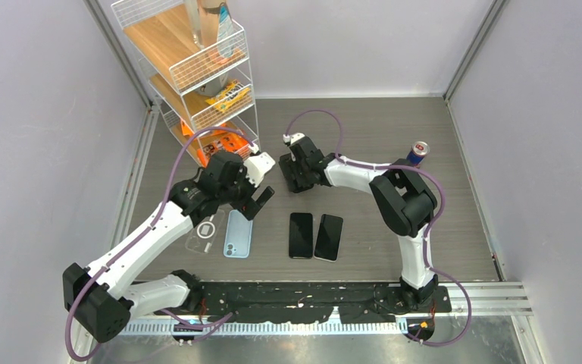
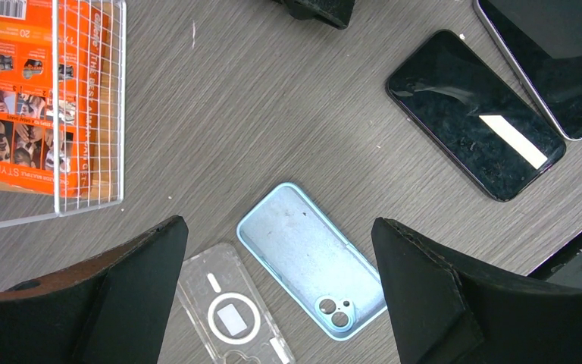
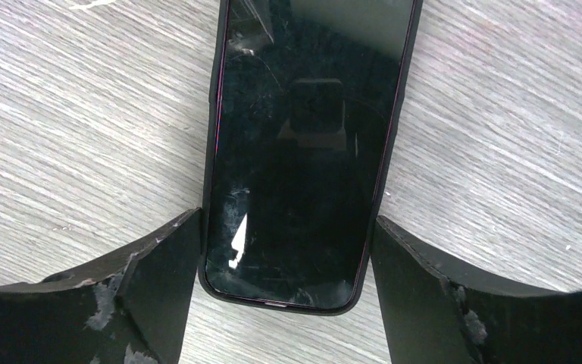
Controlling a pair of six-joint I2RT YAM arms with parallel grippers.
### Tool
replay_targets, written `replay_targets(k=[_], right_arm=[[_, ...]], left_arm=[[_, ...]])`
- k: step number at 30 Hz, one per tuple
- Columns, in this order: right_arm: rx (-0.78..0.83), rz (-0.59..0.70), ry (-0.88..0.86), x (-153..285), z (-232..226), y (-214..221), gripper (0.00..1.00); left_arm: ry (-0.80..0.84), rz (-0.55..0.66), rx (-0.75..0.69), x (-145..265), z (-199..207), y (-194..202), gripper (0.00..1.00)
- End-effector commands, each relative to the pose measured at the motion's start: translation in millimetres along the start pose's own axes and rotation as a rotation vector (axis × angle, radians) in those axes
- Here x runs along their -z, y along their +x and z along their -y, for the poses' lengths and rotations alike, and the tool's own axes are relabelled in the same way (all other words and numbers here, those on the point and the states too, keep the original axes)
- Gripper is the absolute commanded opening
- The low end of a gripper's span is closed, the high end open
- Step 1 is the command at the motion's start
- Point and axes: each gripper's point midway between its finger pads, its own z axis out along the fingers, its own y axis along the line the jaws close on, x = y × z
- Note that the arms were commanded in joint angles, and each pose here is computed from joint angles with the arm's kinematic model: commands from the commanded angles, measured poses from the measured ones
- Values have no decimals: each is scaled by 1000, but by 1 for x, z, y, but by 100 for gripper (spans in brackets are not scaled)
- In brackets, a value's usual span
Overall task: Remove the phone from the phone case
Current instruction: Pick up the phone at the center of the board.
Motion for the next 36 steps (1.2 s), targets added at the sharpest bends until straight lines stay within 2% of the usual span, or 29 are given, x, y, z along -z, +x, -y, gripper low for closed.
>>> replay_targets(k=[1, 2, 7, 10, 19, 29, 36], right_arm=[[12, -32, 21, -5, 5, 8, 72], [17, -30, 23, -3, 6, 7, 64], [56, 2, 43, 14, 16, -2, 45], [87, 24, 49, 25, 21, -6, 30], [163, 34, 3, 57, 24, 6, 6], [123, 105, -101, 89, 30, -4, 5], [98, 25, -94, 80, 46, 15, 6]], left_arm=[[-18, 60, -10, 7, -6, -20, 96], [-22, 57, -11, 7, -7, -19, 96], [-31, 65, -9, 8, -9, -21, 97], [-38, 67, -10, 5, -10, -23, 97], [-26, 93, 20, -5, -15, -37, 97], [74, 128, 224, -35, -21, -58, 96], [133, 99, 254, -47, -12, -59, 95]])
